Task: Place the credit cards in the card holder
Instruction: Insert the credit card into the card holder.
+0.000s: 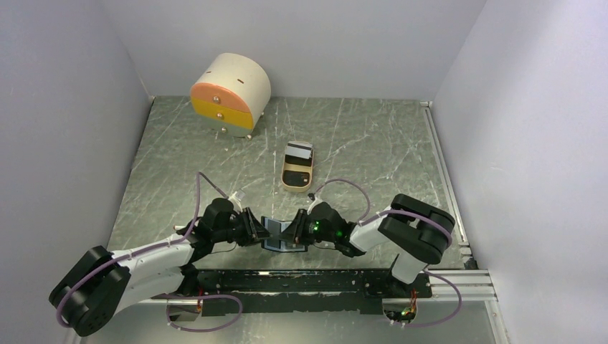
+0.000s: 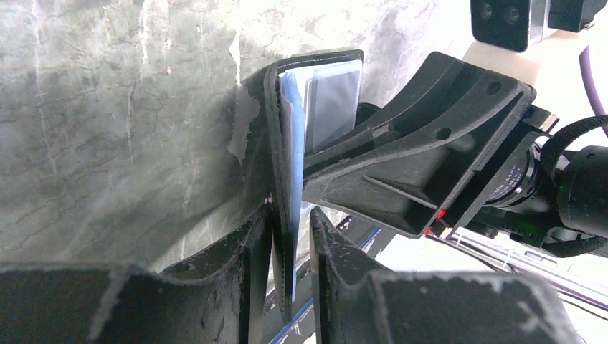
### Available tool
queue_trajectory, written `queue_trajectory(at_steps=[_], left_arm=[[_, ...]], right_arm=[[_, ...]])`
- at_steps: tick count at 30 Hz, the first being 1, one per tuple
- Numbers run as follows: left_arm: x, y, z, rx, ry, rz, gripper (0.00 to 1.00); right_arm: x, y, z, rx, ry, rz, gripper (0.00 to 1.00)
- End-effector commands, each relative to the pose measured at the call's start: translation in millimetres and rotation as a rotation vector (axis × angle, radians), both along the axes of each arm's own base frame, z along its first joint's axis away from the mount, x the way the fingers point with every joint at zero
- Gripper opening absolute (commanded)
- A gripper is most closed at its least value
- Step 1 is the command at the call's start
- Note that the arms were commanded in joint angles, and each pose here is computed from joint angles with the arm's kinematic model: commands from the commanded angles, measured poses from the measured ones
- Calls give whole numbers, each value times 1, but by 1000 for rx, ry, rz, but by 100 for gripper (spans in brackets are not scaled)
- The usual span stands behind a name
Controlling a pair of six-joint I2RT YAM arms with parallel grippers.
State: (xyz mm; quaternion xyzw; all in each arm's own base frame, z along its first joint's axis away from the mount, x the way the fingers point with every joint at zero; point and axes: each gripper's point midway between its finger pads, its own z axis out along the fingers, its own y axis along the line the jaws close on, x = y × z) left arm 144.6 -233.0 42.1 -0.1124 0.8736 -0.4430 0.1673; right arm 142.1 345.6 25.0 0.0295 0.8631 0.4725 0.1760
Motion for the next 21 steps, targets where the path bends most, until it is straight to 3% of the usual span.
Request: queue_trajectory(at_steps=[1, 14, 21], left_arm=[[1, -7, 11, -37, -23, -23, 31], [5, -6, 21, -30, -53, -14, 30], [7, -7, 28, -41, -74, -17, 22]], right_arm=[[-2, 7, 10, 61, -11, 17, 24], [6, -24, -5, -189, -72, -5, 29], [14, -33, -9, -271, -120, -3, 19]])
